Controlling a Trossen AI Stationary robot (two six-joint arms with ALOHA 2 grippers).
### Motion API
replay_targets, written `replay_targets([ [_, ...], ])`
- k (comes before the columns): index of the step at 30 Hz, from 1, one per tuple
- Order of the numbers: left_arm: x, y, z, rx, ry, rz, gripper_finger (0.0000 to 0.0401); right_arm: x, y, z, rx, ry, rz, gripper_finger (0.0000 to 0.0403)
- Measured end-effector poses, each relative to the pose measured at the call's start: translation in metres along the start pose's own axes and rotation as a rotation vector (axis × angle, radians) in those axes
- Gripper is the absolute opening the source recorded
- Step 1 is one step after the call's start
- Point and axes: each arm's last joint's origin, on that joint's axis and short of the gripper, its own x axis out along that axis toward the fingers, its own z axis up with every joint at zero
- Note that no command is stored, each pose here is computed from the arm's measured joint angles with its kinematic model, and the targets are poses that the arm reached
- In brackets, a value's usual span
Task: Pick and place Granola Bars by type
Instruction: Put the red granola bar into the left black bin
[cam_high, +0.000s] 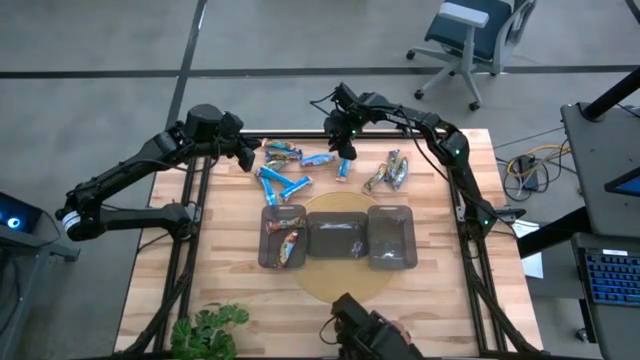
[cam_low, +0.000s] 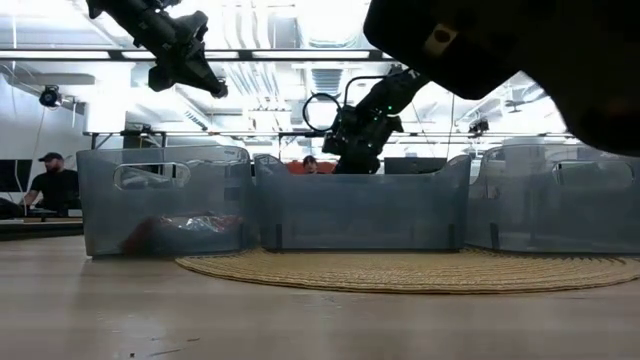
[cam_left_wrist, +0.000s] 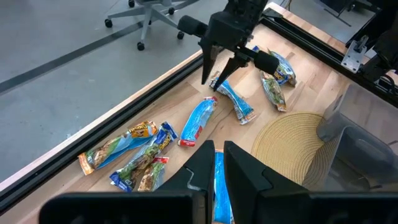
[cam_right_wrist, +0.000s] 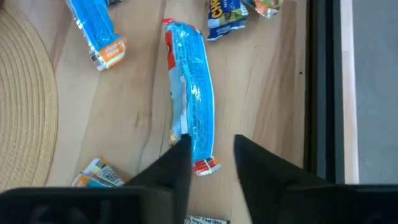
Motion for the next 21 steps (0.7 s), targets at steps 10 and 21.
replay_targets([
  [10, 0.000, 0.000, 0.000, 0.000, 0.000, 0.000, 0.0018, 0.004, 0.005, 0.006, 0.020, -0.009, -0.002, 0.0246],
  [21, 0.000, 0.000, 0.000, -0.006, 0.000, 0.000, 0.0018, 0.018, 0.011, 0.007, -0.037, 0.014, 0.015, 0.0250],
])
